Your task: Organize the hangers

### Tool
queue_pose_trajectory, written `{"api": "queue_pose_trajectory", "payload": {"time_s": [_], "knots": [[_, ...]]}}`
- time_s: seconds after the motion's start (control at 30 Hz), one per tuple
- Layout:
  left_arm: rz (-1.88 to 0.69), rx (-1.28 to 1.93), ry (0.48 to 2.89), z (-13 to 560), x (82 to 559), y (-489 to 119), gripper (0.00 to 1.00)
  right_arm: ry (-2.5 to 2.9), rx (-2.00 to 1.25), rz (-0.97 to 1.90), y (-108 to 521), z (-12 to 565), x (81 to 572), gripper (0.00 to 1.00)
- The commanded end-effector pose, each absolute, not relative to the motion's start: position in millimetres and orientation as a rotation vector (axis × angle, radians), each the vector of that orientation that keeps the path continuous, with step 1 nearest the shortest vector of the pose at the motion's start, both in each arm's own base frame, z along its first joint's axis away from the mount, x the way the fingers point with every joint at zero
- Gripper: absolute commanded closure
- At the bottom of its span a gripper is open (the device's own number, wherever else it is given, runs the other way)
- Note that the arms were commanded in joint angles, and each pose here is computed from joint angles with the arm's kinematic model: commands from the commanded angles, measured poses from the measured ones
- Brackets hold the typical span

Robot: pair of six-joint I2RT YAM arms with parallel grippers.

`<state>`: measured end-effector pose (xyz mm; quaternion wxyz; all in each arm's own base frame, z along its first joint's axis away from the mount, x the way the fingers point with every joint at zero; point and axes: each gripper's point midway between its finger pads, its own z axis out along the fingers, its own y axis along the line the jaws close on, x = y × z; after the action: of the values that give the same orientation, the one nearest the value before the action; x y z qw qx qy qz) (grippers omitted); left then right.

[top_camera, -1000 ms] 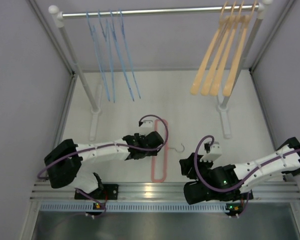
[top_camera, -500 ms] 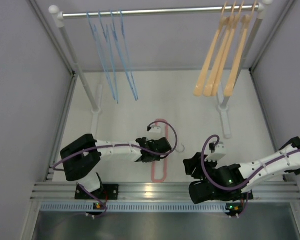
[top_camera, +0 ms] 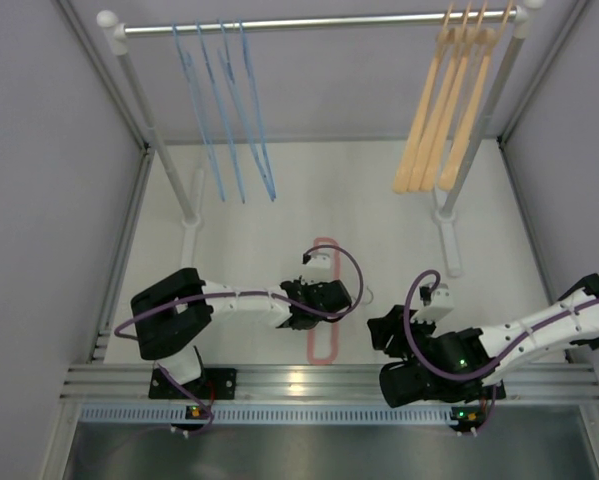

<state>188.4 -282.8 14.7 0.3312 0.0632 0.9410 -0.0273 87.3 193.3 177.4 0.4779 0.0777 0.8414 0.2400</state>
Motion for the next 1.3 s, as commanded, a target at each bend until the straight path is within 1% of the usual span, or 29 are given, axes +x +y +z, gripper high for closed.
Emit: {"api": "queue_pose_trajectory", "payload": {"time_s": [0.0,0.03,0.1,0.13,0.23,0.47,0.73,0.8,1.03,1.1,1.13,1.17,1.2,1.23,1.27], "knots": [[0.102,0.228,2.569,-26.0,167.1,-247.9,0.78,2.019,0.268,0.576,172.6,182.2,95.2,0.52],[0.108,0.229,2.571,-27.7,166.7,-247.1,0.87,2.019,0.265,0.576,172.8,182.1,94.9,0.52],[0.105,0.222,2.571,-27.3,166.8,-247.5,0.97,2.020,0.266,0.580,173.1,182.6,94.6,0.52],[0.091,0.216,2.568,-24.9,167.2,-249.2,1.00,2.019,0.266,0.582,173.2,183.4,94.7,0.52],[0.035,0.198,2.555,-17.1,169.4,-256.0,1.00,2.017,0.264,0.590,173.4,185.6,94.7,0.52],[-0.248,0.103,2.486,29.0,176.4,-279.2,1.00,2.012,0.260,0.613,172.3,193.9,95.9,0.52],[-0.486,-0.034,2.392,81.1,192.5,-276.8,1.00,2.008,0.252,0.617,175.2,197.6,95.1,0.51],[-0.555,-0.071,2.389,87.7,196.6,-273.5,1.00,2.006,0.243,0.616,179.3,197.2,93.8,0.49],[-0.630,-0.098,2.383,96.3,200.9,-271.8,1.00,1.958,0.203,0.772,226.3,196.7,81.1,0.40],[-0.643,-0.099,2.380,98.3,200.1,-272.5,1.00,1.950,0.147,0.747,230.4,187.5,82.2,0.36],[-0.645,-0.103,2.381,98.3,200.2,-272.5,1.00,1.948,0.178,0.832,246.4,192.8,77.2,0.33],[-0.651,-0.102,2.377,100.4,199.9,-272.5,1.00,1.953,0.159,0.804,247.4,181.1,83.1,0.32],[-0.658,-0.103,2.375,101.9,199.9,-272.5,1.00,1.977,0.126,0.897,268.2,185.0,75.4,0.32],[-0.659,-0.102,2.376,101.7,199.5,-272.4,1.00,1.981,0.133,0.956,273.9,185.1,75.4,0.33],[-0.666,-0.106,2.370,103.7,200.1,-271.9,1.00,1.991,0.129,0.934,270.6,164.1,84.2,0.34]]}}
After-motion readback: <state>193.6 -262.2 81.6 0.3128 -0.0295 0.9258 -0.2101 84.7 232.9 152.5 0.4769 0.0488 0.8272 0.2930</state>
